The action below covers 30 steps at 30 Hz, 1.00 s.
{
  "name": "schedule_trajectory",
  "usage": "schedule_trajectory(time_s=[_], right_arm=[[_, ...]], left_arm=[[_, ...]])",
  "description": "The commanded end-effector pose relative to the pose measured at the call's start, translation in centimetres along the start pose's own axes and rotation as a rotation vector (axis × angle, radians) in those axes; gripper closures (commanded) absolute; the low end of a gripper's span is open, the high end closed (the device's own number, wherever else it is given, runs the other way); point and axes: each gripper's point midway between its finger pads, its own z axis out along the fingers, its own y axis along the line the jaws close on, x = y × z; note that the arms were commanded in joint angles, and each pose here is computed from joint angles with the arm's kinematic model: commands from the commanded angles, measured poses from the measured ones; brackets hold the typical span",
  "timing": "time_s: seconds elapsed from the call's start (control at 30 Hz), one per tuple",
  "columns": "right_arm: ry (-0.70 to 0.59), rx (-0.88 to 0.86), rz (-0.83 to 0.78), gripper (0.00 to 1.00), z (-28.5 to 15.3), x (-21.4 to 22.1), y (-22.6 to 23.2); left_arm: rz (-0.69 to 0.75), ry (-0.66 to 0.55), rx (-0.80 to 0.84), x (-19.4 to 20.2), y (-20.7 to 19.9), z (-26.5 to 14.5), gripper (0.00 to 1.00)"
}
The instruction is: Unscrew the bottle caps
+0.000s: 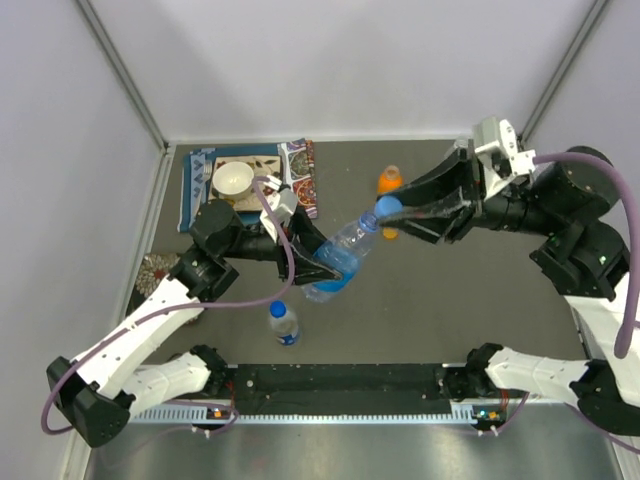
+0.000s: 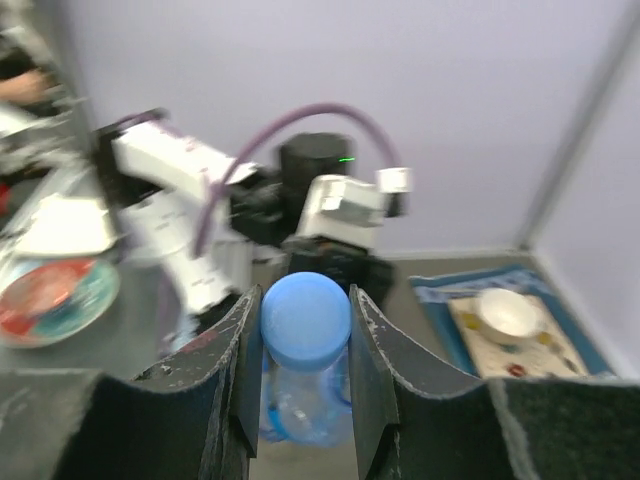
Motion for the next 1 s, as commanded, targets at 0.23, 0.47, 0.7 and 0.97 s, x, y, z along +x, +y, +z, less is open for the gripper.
schedule_trajectory(time_s=[0.23, 0.47, 0.7, 0.97], right_arm=[[0.105, 1.314, 0.207, 1.0, -11.9, 11.3, -20.8], [0.305, 1.38, 0.354, 1.0, -11.1, 25.4, -23.6], [0.452, 1.353, 0.498, 1.0, -8.5, 35.1, -25.9], [0.577, 1.296, 0.589, 1.0, -5.9, 42.0, -27.5]], left_arm=[[0.194, -0.119, -0.324, -4.2, 2.0, -3.0, 0.7], [0.273, -0.202, -0.487, -5.7, 1.5, -5.8, 0.69], [0.33, -0.258, -0.562, -6.5, 0.8, -7.5, 0.68], [0.301, -0.24, -0.58, -4.9, 1.0, -8.0, 0.66]])
